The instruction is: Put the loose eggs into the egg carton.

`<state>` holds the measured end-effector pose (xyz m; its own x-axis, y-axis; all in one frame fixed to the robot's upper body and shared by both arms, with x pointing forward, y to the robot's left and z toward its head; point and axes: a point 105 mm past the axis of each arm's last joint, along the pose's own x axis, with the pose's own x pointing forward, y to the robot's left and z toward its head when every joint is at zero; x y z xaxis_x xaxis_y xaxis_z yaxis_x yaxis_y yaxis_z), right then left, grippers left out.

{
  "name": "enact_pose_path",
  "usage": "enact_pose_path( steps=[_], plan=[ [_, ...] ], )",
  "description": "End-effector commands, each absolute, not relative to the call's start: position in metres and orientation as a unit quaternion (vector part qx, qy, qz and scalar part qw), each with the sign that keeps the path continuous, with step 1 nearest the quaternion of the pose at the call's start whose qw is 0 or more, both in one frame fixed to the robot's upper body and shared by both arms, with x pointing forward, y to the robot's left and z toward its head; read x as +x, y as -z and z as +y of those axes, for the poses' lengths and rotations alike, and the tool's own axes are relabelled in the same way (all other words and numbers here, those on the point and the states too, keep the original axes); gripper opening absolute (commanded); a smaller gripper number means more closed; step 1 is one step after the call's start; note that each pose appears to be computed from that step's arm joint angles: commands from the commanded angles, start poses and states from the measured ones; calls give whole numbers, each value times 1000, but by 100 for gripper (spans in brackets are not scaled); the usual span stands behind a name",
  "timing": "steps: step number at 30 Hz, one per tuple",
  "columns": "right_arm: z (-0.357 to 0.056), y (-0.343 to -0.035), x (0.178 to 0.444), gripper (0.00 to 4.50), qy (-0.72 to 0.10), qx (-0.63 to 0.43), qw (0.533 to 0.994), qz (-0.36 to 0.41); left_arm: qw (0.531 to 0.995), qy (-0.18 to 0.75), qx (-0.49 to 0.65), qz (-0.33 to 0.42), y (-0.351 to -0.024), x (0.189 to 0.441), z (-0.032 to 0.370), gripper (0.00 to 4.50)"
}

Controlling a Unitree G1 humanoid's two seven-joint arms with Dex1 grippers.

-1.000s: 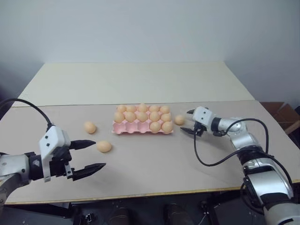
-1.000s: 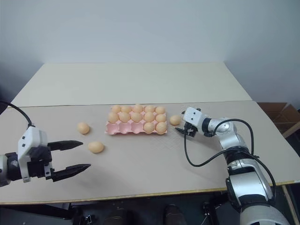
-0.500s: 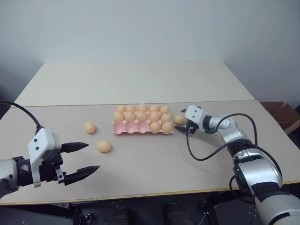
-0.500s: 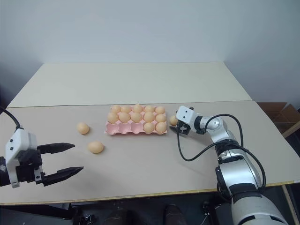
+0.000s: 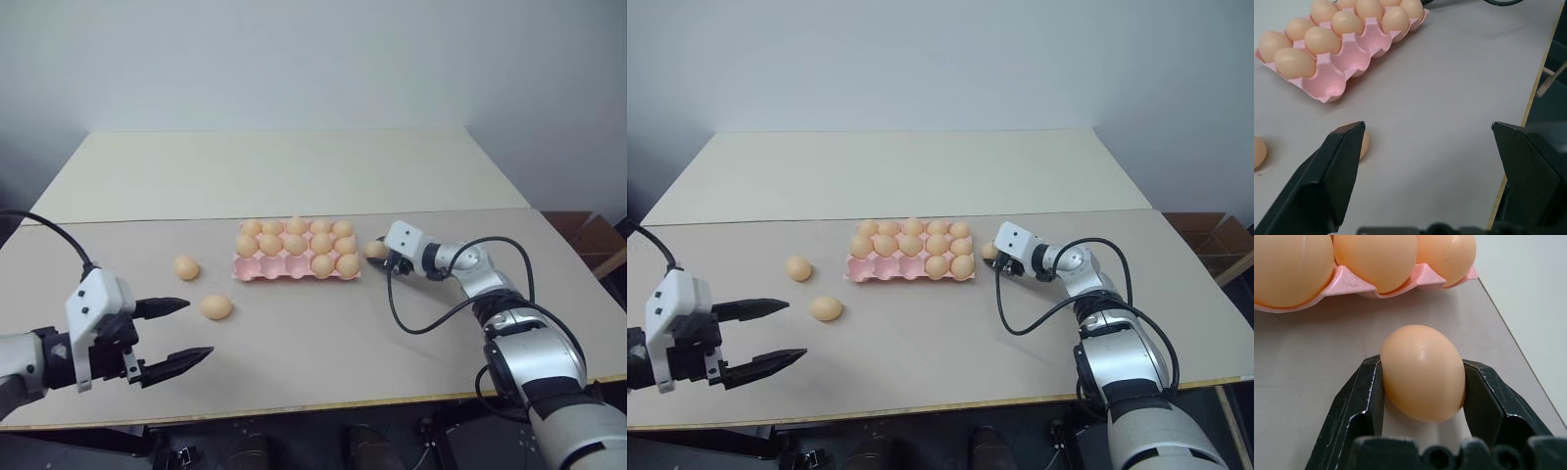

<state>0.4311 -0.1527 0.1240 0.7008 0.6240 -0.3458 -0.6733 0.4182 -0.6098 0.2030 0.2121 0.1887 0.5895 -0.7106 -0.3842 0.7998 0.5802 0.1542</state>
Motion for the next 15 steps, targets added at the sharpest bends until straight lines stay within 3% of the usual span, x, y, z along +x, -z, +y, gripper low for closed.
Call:
enact_pose_path(
  steps=[1,4,8,15],
  plan=[
    [-170,-146,434,211,-353,-401,846,2,872,440,168,130,-194,203,207,450],
    [-184,-163,434,211,-327,-433,840,-23,872,443,167,128,-193,204,205,450],
    [-171,-208,421,211,-348,-418,833,-101,870,449,160,128,-190,204,202,450],
    [-95,-227,381,211,-451,-385,790,-156,871,446,159,133,-184,210,206,450]
  ],
)
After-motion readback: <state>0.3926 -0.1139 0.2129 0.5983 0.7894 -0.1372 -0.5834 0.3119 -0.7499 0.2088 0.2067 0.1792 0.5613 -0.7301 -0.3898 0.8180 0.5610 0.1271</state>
